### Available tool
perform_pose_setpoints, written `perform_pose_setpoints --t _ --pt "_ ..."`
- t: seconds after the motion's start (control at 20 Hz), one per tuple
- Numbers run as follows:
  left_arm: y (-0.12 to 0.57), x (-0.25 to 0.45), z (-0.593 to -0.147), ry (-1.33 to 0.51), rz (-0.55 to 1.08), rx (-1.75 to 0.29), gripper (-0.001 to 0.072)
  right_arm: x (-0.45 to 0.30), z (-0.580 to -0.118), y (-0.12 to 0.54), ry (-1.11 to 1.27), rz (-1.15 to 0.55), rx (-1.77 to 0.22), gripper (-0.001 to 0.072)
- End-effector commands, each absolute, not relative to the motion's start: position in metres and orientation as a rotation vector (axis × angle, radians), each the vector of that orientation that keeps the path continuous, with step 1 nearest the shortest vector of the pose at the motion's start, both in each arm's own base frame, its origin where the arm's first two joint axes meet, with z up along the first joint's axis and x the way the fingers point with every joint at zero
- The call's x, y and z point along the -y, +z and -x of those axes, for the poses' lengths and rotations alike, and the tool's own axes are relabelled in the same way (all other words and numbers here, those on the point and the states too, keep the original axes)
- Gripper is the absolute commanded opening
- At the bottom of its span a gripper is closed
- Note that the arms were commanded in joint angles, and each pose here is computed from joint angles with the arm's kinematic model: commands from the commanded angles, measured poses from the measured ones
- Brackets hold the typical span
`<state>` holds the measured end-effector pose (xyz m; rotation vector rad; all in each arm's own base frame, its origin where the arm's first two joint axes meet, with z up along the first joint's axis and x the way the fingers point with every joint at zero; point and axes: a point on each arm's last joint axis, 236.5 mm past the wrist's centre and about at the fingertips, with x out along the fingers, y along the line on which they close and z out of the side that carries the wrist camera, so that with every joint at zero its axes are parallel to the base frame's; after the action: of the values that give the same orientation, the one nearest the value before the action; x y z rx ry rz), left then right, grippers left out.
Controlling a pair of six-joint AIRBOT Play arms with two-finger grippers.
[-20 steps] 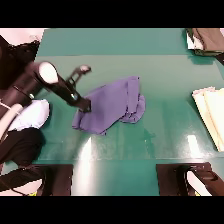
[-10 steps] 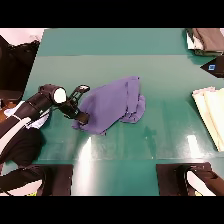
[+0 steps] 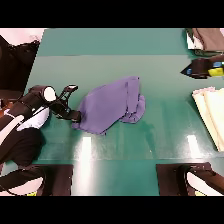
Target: Fold the shirts.
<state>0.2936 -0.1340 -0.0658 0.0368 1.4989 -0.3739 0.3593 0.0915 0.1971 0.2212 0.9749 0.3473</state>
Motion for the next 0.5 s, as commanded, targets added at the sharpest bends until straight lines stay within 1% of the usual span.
perform_pose_setpoints --t 0.0,0.05,0.1,0.15,0.2,0.25,0.3,0.45 --pt "-0.074 0.138 -0.295 -0.377 0.008 -1.479 0.0613 -0.111 -0.393 0.169 0.374 -0.217 -0.99 0.0024" --pt "-0.074 0.141 -0.296 -0.395 0.011 -1.47 0.0496 -0.112 -0.401 0.157 0.369 -0.224 -1.012 0.0026" --pt "-0.073 0.146 -0.298 -0.406 0.031 -1.458 0.0467 -0.112 -0.407 0.142 0.365 -0.231 -1.047 0.0037" --pt "-0.072 0.151 -0.301 -0.411 0.058 -1.444 0.0467 -0.113 -0.412 0.126 0.361 -0.238 -1.083 0.0169" --pt "-0.07 0.156 -0.305 -0.423 0.082 -1.425 0.0382 -0.115 -0.419 0.11 0.36 -0.252 -1.116 0.0387" --pt "-0.068 0.161 -0.307 -0.447 0.084 -1.408 0.0111 -0.121 -0.425 0.098 0.373 -0.285 -1.137 0.051" --pt "-0.067 0.164 -0.309 -0.461 0.086 -1.393 0.0026 -0.13 -0.434 0.088 0.392 -0.335 -1.146 0.054" --pt "-0.067 0.164 -0.303 -0.468 0.086 -1.417 0.0025 -0.15 -0.465 0.061 0.434 -0.472 -1.13 0.054"
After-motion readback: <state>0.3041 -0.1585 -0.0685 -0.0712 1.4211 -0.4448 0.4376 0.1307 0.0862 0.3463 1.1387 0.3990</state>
